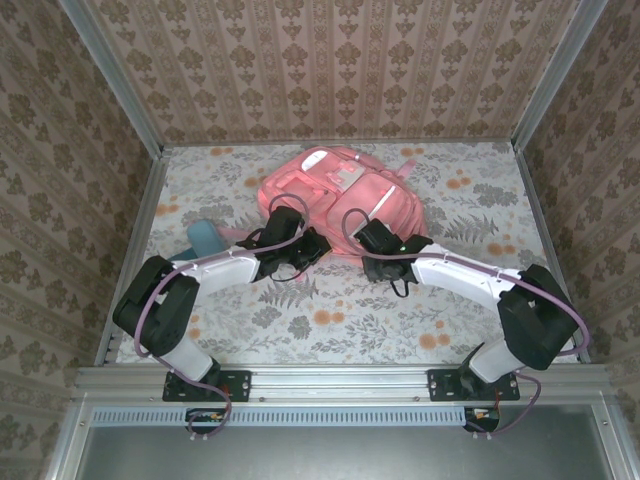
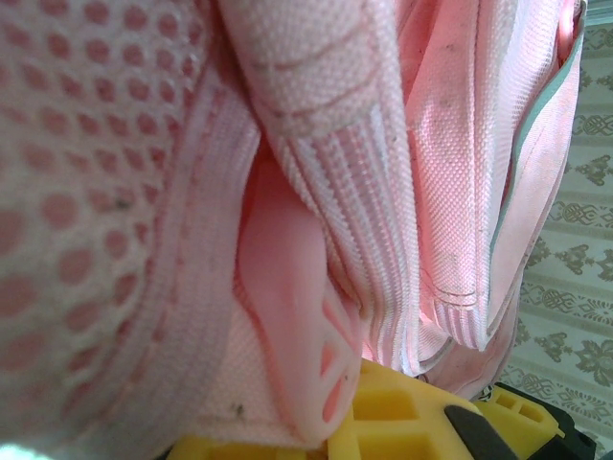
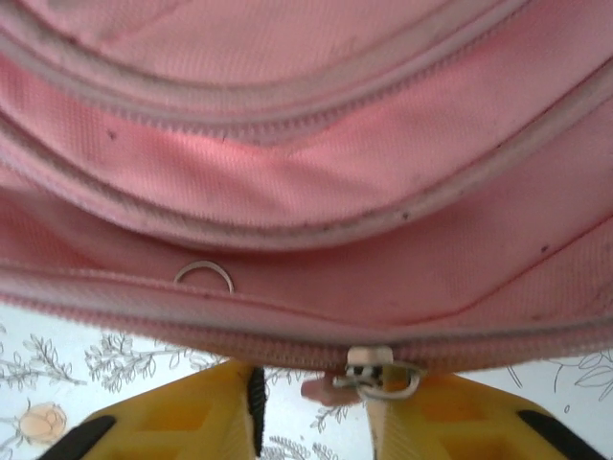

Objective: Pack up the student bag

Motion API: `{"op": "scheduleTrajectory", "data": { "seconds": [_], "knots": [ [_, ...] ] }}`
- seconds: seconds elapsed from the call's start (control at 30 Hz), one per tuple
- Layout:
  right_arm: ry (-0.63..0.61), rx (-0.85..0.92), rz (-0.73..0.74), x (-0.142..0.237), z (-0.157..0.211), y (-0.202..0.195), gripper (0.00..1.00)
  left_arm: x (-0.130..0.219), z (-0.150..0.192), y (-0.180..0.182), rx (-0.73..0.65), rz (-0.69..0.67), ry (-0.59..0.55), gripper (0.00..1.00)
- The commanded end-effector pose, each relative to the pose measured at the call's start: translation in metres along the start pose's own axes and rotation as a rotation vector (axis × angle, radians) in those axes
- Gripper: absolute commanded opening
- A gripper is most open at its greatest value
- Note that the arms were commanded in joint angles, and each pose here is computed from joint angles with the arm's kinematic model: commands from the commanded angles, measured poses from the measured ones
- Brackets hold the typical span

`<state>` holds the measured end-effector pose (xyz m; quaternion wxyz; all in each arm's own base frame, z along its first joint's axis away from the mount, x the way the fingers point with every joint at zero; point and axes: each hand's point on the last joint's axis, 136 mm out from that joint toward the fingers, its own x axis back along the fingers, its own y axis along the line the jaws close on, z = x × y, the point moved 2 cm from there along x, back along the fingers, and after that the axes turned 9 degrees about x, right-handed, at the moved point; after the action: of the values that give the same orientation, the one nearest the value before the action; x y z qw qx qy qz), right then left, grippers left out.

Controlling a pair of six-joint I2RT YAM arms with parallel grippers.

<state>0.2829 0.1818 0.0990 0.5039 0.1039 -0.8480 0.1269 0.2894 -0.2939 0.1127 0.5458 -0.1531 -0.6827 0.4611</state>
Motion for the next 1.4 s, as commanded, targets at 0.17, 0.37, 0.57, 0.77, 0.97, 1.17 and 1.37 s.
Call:
{"op": "scheduleTrajectory", "data": {
  "seconds": [0.17,0.37,0.57,0.77,0.97,1.17,1.37],
  "knots": [
    [-0.080,-0.032,0.123,0.012,-0.016,-0.022,0.23,0.013,-0.009,-0.029,-0.053,0.080,-0.030,0.08],
    [-0.061,-0.033,0.139,0.018,-0.002,-0.030,0.19,0.014,-0.010,-0.027,-0.051,0.075,-0.033,0.08],
    [-0.062,-0.037,0.143,0.021,-0.001,-0.031,0.26,0.016,-0.011,-0.027,-0.051,0.077,-0.037,0.08],
    [-0.049,-0.023,0.119,0.014,-0.003,-0.025,0.21,0.016,-0.011,-0.026,-0.050,0.075,-0.036,0.08],
    [-0.043,-0.015,0.120,0.014,-0.002,-0.025,0.11,0.018,-0.012,-0.024,-0.051,0.069,-0.043,0.08],
    [-0.027,-0.028,0.124,0.015,0.006,-0.031,0.04,0.023,-0.018,-0.017,-0.044,0.053,-0.063,0.08],
    [0.035,-0.151,0.251,0.012,0.027,-0.072,0.00,0.033,-0.032,-0.001,-0.035,0.011,-0.113,0.07]
  ]
}}
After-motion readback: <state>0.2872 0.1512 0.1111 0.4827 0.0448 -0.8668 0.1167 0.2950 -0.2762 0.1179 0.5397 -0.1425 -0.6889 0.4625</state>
